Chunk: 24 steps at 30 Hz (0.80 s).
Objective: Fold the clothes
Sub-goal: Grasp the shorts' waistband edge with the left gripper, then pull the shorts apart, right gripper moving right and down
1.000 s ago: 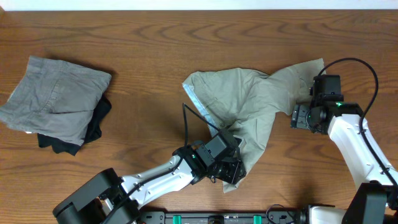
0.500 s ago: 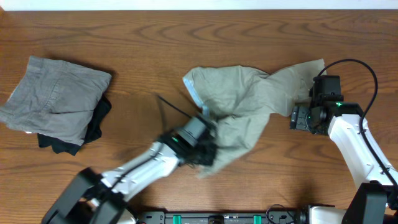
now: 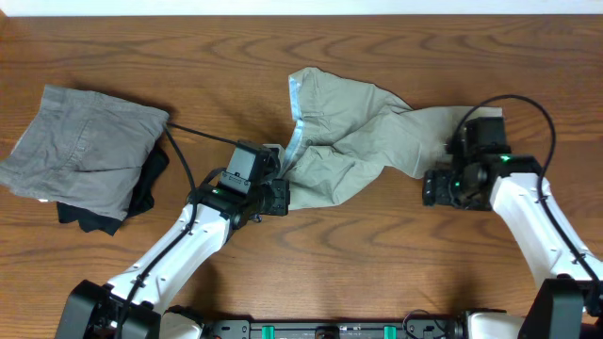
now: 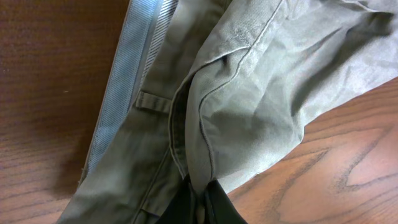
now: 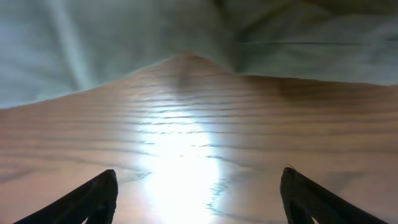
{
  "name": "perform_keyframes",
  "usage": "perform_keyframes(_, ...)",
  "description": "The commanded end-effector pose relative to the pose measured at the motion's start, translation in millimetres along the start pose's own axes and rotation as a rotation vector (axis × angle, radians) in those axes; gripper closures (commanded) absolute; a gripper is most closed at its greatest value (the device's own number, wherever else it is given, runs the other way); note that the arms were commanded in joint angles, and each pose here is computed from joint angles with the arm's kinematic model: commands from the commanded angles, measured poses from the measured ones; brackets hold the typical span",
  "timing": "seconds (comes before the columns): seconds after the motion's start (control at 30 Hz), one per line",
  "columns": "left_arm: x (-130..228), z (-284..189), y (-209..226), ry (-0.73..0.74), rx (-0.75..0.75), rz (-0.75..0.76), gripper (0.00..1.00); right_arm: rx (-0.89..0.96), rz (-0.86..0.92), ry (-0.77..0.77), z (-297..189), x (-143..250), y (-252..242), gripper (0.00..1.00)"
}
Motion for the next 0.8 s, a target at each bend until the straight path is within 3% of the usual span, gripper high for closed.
perform_keyframes(0.0, -6.9, -4.2, -3.8, -0.029, 0.001, 0.031, 0.94, -0.036, -0.13, 0.018, 5.3, 5.1, 20.1, 0.19)
perform_keyframes(0.13, -6.7, -4.2, -3.7, -0.028, 0.001, 0.031, 0.94, 0.039, -0.207, 0.0, 10.5, 4.3, 35.5, 0.19)
perform_keyframes(0.33, -5.3, -4.0, -2.8, -0.02, -0.004, 0.029, 0.94, 0.238, -0.12, -0.116, 23.2, -0.4, 39.1, 0.18)
perform_keyframes(0.43, -4.5, -4.0, -2.3, -0.015, -0.007, 0.027, 0.94, 0.242, -0.091, -0.187, 31.7, -3.1, 40.3, 0.19)
perform_keyframes(0.7, -4.2, -3.9, -2.1, -0.014, -0.007, 0.027, 0.94, 0.243, -0.029, -0.347, 40.0, -14.2, 39.6, 0.36)
perform_keyframes(0.77, -4.2, -3.9, -2.1, -0.014, -0.007, 0.027, 0.94, 0.253, -0.008, -0.386, 37.7, -19.7, 39.0, 0.46)
Point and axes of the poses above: each gripper's point midway between its finger pads, its own z axis out along the fingers, its own y axis along the line the jaws close on, x = y × z, the point moved 8 cm from there along -z, back along the fingers, and after that the axes turned 10 degrees about -z, right-handed, at the moved point
